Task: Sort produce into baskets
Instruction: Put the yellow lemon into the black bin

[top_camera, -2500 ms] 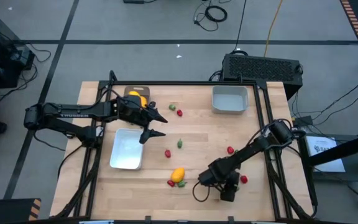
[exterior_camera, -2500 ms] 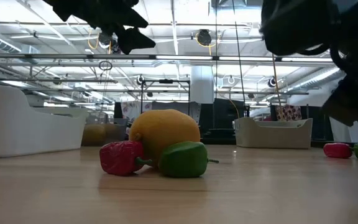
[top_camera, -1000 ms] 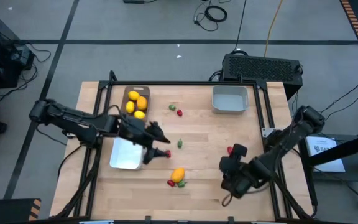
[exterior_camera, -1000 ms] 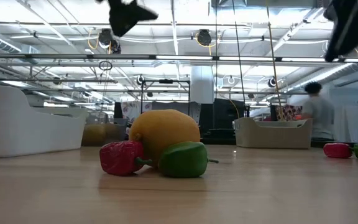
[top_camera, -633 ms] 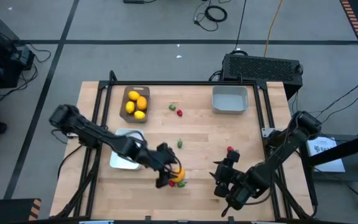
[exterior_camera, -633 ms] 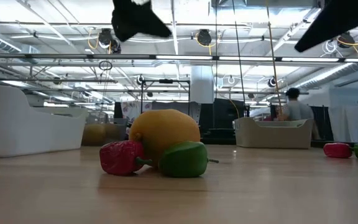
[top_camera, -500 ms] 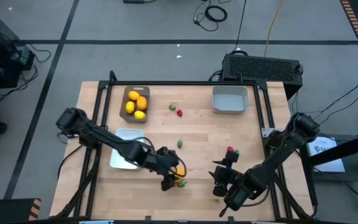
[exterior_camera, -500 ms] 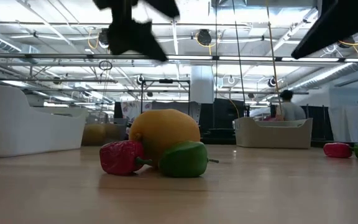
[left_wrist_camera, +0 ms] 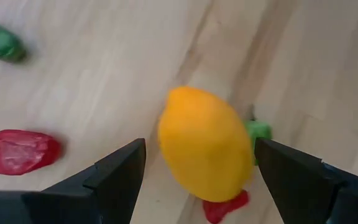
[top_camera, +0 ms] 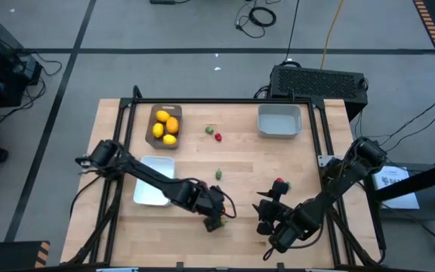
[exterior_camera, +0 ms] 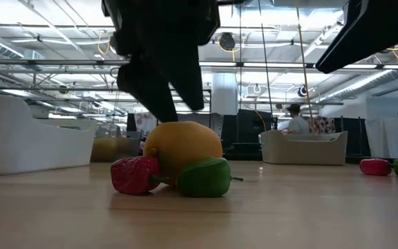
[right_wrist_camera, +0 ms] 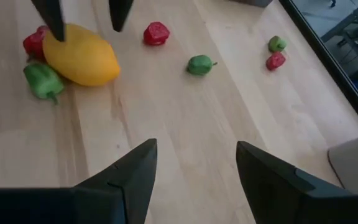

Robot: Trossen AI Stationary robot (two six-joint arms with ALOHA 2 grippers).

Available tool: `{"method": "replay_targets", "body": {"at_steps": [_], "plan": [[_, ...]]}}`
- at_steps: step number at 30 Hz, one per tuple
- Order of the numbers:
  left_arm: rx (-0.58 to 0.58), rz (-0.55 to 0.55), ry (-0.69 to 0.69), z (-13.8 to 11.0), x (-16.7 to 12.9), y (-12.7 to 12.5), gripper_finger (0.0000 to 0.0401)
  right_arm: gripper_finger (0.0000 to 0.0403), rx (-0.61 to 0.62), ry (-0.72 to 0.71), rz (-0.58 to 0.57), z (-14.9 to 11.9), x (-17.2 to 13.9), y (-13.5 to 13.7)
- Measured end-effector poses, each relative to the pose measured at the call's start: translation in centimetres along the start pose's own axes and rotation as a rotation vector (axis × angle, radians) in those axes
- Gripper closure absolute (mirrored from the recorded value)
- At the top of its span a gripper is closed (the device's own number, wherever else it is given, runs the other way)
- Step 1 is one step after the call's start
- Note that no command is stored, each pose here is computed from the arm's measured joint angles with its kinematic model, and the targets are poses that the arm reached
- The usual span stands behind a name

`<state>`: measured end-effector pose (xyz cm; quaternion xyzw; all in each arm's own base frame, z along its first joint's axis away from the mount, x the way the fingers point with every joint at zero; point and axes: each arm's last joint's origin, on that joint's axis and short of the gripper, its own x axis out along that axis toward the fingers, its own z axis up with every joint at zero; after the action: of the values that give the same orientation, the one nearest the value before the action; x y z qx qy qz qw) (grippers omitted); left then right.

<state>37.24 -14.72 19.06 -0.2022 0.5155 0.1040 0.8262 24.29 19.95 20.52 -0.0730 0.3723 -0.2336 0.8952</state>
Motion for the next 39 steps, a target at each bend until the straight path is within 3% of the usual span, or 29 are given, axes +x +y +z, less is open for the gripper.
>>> {"method": "replay_targets", "body": {"at_steps": [18, 39], "plan": [[0.041, 0.067, 0.040, -1.1, 2.9, 0.0, 0.0092, 0.0193, 0.022, 0.003, 0.005, 0.0, 0.0, 0.0], [0.195, 0.127, 0.192, -2.2, 3.0, 1.1, 0.0094, 0.0193, 0.036, 0.003, 0.005, 0.0, 0.0, 0.0]]}}
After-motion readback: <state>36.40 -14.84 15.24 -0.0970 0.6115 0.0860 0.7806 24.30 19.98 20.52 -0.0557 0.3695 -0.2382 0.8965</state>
